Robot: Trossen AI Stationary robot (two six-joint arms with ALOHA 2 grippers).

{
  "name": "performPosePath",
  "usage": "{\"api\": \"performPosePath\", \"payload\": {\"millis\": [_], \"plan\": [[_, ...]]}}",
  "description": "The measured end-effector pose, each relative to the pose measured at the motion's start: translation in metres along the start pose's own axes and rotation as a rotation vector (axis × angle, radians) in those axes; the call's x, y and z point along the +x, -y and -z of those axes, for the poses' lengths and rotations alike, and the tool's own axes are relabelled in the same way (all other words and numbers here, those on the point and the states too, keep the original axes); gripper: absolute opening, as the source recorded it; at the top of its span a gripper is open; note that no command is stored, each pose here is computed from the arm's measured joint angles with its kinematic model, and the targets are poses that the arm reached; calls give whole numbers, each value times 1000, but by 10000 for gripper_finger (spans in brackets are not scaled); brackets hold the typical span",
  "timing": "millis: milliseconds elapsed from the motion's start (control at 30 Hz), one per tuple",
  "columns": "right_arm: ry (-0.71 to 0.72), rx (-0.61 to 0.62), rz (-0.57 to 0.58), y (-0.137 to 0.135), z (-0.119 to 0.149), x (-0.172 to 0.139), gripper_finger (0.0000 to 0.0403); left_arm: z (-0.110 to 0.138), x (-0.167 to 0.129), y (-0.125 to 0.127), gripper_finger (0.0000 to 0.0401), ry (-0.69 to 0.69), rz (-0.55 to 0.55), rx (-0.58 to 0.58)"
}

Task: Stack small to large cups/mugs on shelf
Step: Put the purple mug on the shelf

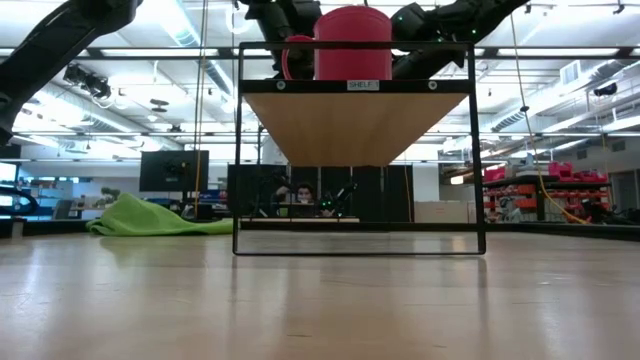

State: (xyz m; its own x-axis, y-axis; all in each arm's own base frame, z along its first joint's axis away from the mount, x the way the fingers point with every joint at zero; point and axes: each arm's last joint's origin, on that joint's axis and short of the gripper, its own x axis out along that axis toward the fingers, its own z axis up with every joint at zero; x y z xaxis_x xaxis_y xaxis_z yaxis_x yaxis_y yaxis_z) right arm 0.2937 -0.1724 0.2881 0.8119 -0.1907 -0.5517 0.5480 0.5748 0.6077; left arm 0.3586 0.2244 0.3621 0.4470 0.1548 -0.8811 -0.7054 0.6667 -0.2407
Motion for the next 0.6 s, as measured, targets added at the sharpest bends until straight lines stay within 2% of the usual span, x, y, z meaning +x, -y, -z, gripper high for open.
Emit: {"api": "performPosePath", "payload": {"millis": [600], "plan": [[-7,8,24,2,1,0,7,-4,-3,-5,119,19,29,6]]}}
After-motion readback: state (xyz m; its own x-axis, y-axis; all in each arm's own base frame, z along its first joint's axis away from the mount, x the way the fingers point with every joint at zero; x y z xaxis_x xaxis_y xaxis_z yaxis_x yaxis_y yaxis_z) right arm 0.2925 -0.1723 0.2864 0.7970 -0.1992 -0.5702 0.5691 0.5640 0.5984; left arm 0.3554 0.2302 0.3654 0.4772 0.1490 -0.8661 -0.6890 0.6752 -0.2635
